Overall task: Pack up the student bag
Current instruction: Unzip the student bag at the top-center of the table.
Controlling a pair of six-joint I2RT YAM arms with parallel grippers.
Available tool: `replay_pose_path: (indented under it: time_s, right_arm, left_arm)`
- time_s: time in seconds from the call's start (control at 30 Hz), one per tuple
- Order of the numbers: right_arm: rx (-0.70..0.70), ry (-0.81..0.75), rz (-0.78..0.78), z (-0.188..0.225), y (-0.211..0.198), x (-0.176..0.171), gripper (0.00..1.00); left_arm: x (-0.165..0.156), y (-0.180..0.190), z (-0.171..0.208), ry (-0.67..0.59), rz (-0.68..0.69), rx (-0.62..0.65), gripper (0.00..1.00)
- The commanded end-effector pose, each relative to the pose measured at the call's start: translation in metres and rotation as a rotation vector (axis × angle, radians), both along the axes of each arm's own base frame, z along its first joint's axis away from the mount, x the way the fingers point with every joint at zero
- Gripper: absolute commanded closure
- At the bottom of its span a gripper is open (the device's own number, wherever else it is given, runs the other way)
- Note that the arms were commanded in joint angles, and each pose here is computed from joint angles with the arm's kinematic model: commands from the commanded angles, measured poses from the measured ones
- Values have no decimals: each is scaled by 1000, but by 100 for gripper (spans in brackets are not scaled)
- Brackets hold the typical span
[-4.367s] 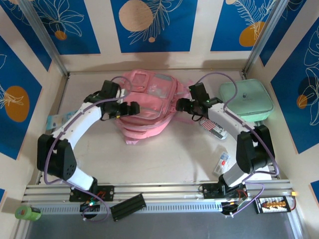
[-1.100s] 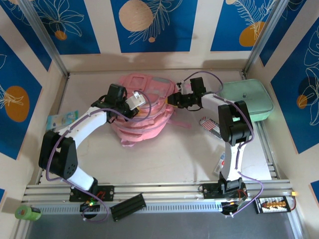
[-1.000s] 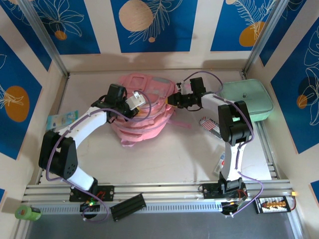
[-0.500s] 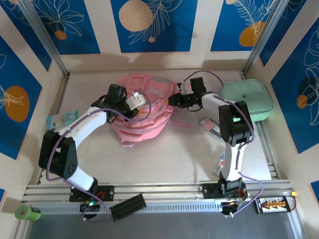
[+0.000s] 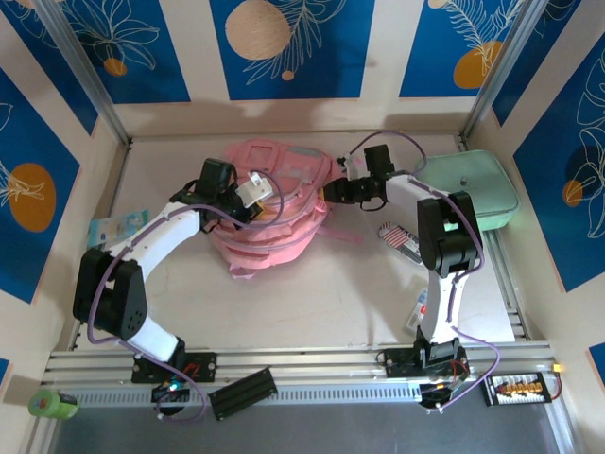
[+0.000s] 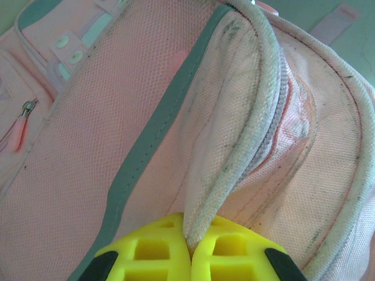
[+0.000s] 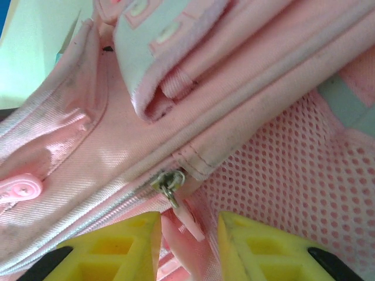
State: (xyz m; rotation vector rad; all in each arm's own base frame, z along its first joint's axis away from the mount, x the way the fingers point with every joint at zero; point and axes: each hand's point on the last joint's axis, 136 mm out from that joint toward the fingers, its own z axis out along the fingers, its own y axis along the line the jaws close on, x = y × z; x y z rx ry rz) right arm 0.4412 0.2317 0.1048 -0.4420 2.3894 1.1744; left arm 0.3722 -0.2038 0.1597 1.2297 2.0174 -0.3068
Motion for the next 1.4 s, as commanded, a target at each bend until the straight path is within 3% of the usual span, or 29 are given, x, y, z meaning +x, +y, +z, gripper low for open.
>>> replay_pose_path:
  time_s: [0.0,0.27,0.53,0.6,0.87,1.37]
  right_arm:
    - [15,-23,53,5,10,2,68]
    - [6,-21,78,-1,20,4,68]
    - [-27,-28,75,-7,21,4,74]
    - [-45,-35,73,-8,20,5,79]
    - [-205,-143,-9,-8,8,18,94]
    - [-438,-296,63,33,-2,3,100]
  left_arm:
    - [6,-3,36,-63,-3,-102,100]
    - [6,-1,36,-57,3,-114,100]
    - [8,2,36,-58,14,-107,100]
    - [8,3,36,-57,15,-107,100]
    - [6,4,35,-54,16,-104,100]
    - [8,6,27,-37,14,-76,100]
